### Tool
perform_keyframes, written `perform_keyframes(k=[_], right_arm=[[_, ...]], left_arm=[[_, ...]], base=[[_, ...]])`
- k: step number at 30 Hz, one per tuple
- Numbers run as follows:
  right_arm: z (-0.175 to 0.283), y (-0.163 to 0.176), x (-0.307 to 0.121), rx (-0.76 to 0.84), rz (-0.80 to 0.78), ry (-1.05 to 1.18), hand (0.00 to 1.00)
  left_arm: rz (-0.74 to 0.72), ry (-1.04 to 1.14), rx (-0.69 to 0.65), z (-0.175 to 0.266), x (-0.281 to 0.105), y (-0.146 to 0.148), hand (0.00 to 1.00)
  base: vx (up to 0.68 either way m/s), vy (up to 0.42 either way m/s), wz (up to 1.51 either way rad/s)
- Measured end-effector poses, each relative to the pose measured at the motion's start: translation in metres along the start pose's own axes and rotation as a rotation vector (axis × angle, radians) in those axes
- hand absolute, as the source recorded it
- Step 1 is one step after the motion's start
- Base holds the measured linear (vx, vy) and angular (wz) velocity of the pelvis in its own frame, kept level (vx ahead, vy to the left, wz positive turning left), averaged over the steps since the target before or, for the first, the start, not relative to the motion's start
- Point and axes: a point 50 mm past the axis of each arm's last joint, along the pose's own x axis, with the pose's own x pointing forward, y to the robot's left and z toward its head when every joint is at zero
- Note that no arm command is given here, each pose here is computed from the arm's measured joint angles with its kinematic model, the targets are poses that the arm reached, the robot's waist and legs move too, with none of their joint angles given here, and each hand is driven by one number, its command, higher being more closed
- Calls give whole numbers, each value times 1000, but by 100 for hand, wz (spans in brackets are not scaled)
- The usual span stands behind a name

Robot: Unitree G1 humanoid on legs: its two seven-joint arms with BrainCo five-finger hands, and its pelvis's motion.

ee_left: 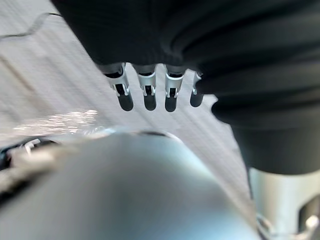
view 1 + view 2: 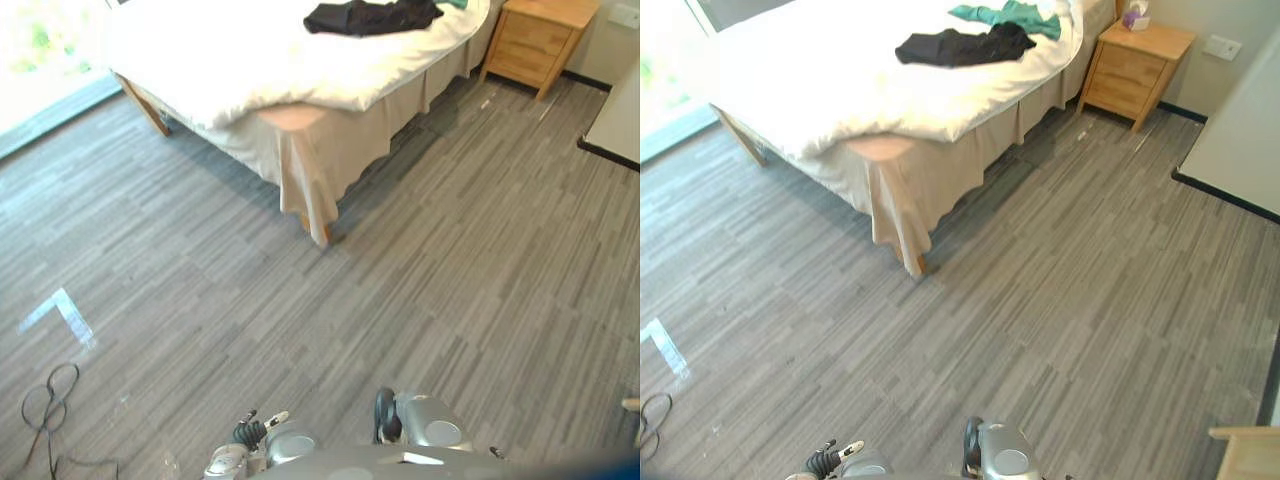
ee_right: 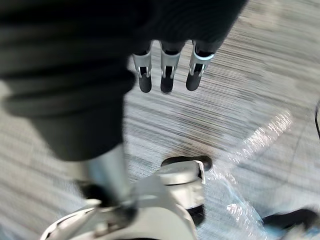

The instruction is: Tidy the bed and pick cloth on bed and put in laundry

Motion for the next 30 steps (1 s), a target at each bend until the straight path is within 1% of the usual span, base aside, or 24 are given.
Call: perform_keyframes(k=[4,7,9,11,13,16,17,18,19,22,24,26,28,30], right_arm=[[0,0,3,-94,0,45,0],[-2,2,2,-103,11,46,0],[-17,-7,-2,-110,1,60,0],[-19,1,-2,-122,32,56,0],[-18,2,-2,-132,31,52,0],[-19,0,-2,-81,-23,64,0],[-17,-1,-1,-55,-47,58,0],[-17,-1,-1,-2,-69,56,0],[-17,-3,-1,3,-74,56,0],[-16,0,-2,22,-47,26,0],[-19,6,-4,87,-31,13,0],[-20,8,-4,116,-26,10,0],[-21,10,-5,140,-22,8,0],[-21,12,-5,139,-17,7,0]], left_arm=[[10,-67,-22,11,1,0,0],[26,-87,-61,13,1,5,0],[13,-77,-81,9,-1,1,0],[12,-71,-63,9,0,12,0],[11,-60,-55,7,0,13,0],[15,-51,-44,8,1,15,0],[14,-48,-27,8,1,16,0],[9,-40,16,6,1,17,0],[7,-33,29,4,1,16,0],[-2,-39,45,8,2,14,0],[-21,-64,48,18,5,10,0],[-29,-78,16,23,6,7,0],[-57,-101,-11,31,8,-5,0],[-100,-114,-40,34,8,-24,0]], base=[[422,-12,-52],[542,118,-53],[574,225,-41],[600,277,-4],[498,291,9],[505,320,23],[475,281,36],[451,251,45],[338,168,53],[267,95,76],[231,15,106],[338,-51,122],[452,-113,137],[418,-118,131]])
